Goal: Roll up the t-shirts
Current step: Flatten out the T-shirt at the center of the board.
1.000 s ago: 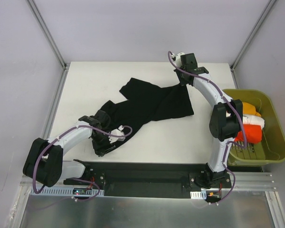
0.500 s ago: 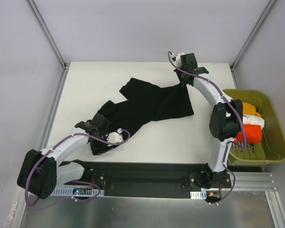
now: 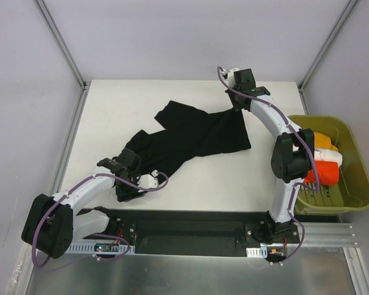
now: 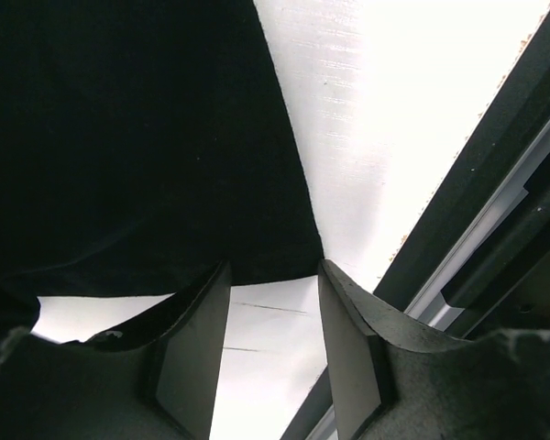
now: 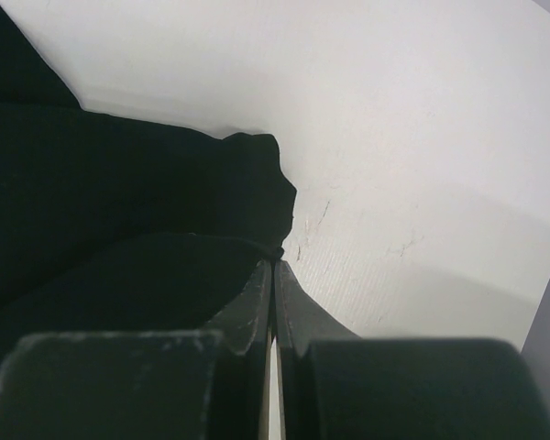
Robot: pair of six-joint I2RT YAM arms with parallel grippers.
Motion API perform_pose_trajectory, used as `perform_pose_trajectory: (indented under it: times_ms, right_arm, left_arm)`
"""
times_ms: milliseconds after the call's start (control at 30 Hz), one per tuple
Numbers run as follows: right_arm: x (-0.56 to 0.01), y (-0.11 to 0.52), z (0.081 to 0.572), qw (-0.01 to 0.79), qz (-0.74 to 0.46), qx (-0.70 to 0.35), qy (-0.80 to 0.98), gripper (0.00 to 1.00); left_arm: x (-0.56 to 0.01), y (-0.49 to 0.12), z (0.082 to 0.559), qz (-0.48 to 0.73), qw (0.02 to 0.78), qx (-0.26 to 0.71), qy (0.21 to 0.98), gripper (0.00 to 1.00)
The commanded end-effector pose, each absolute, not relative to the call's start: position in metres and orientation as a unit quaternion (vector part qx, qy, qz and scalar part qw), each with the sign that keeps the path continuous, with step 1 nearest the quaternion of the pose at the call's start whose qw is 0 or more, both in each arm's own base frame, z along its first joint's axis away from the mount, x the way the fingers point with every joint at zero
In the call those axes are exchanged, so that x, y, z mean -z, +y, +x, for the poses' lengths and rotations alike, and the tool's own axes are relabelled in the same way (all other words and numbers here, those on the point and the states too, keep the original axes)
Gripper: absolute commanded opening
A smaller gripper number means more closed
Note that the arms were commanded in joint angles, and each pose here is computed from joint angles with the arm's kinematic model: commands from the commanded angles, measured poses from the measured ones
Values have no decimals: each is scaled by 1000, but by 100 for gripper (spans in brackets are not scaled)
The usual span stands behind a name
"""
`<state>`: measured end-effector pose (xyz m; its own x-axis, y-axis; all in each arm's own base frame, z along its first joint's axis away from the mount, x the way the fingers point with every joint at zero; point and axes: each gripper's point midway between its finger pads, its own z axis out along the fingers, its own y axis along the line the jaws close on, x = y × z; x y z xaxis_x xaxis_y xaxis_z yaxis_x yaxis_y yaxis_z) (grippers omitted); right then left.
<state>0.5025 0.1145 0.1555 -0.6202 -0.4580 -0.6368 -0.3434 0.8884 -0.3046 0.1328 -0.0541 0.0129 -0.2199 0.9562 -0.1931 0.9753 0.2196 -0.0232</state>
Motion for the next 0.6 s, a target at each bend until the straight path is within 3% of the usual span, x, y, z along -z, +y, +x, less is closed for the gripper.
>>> perform_pose_trajectory:
  times_ms: [0,100,133,200,233,367,567]
  right_arm:
    - [-193,110,510,416,-211,89,880,1]
    - [-190,111,510,414,-211,86,881,1]
    - [-191,111,511,416,-210,86,881,1]
    - [-191,111,513,416,-209,87,881,1]
    - [-193,110,513,418,-208,90,880,1]
    - [-211,100,515,429,-189,89,879,1]
    - [-286,63,514,484,-146,95,858,1]
  left_arm:
    - [-5,-48,115,637,33,79,766,44]
    - [-1,-46,113,638,27,76,766,35]
    - [-1,-46,115,638,26,75,766,23]
    - [-2,-46,116,634,25,72,770,13]
    - [-3,-46,118,635,29,69,769,0]
    - [-25,-55,134,635,74,63,767,0]
    - [-149,-69,244,505,270,46,818,0]
